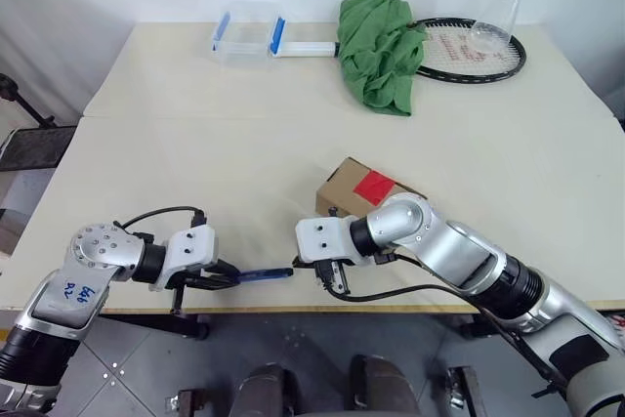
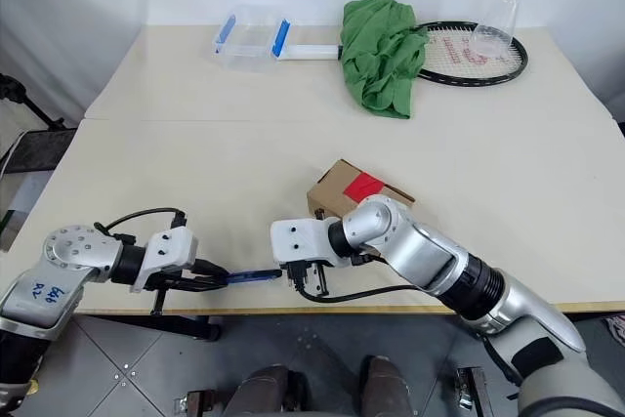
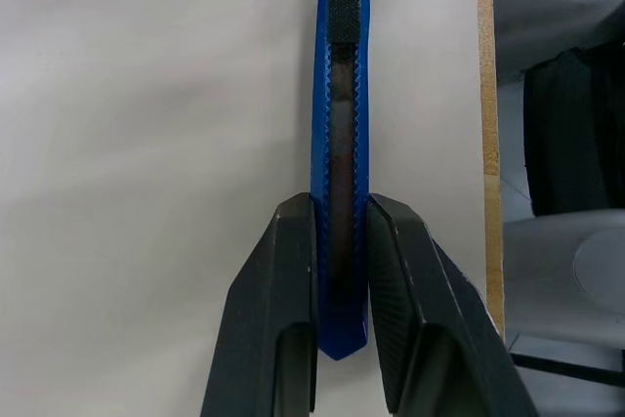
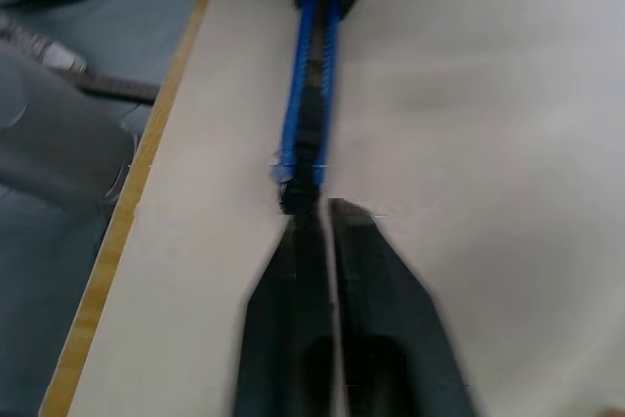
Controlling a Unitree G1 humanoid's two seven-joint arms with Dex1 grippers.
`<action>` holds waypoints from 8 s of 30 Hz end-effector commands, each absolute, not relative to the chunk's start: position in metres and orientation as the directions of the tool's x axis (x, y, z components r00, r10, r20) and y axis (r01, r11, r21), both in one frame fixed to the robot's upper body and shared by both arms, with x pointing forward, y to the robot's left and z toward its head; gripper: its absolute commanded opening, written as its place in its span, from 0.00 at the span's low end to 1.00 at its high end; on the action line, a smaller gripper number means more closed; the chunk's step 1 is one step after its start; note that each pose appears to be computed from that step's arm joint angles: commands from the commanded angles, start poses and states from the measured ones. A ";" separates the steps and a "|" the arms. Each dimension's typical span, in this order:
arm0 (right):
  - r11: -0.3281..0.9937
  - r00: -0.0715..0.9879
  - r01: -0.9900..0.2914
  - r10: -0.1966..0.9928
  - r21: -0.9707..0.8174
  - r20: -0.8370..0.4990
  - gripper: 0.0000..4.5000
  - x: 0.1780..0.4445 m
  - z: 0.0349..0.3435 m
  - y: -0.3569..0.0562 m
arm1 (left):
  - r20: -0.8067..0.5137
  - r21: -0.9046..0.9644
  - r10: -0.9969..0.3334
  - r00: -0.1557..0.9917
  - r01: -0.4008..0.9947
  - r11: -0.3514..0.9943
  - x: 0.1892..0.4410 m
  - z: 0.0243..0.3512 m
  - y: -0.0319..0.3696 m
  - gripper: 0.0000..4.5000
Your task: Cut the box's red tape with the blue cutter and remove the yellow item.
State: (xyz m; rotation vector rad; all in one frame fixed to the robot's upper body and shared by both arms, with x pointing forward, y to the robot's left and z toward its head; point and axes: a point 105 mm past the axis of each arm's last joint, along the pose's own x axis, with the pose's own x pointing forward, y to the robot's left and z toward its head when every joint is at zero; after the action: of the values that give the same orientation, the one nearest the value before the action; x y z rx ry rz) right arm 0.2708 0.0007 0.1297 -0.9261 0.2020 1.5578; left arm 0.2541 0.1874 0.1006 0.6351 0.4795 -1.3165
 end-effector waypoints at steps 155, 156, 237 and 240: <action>0.692 0.702 -0.710 0.680 -0.128 -0.213 0.03 0.318 0.272 -0.145 | -0.180 0.270 -0.933 0.313 0.927 0.259 0.347 0.189 0.017 0.01; 0.689 0.699 -0.712 0.681 -0.130 -0.218 0.03 0.318 0.270 -0.144 | -0.190 0.272 -0.932 0.309 0.929 0.253 0.347 0.188 0.017 0.01; 0.694 0.673 -0.711 0.623 -0.116 -0.399 0.03 0.309 0.230 -0.169 | -0.276 0.219 -0.899 0.340 0.933 0.286 0.359 0.167 0.021 0.01; 0.690 0.666 -0.711 0.602 -0.133 -0.440 0.03 0.309 0.230 -0.172 | -0.301 0.207 -0.891 0.340 0.935 0.288 0.358 0.163 0.019 0.01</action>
State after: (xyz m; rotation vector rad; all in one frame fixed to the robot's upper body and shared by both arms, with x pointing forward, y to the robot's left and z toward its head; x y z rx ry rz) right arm 0.3119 -0.1714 0.2268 -0.2699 0.3694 0.7475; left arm 0.3592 0.0217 0.1696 0.3485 0.0991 -1.2246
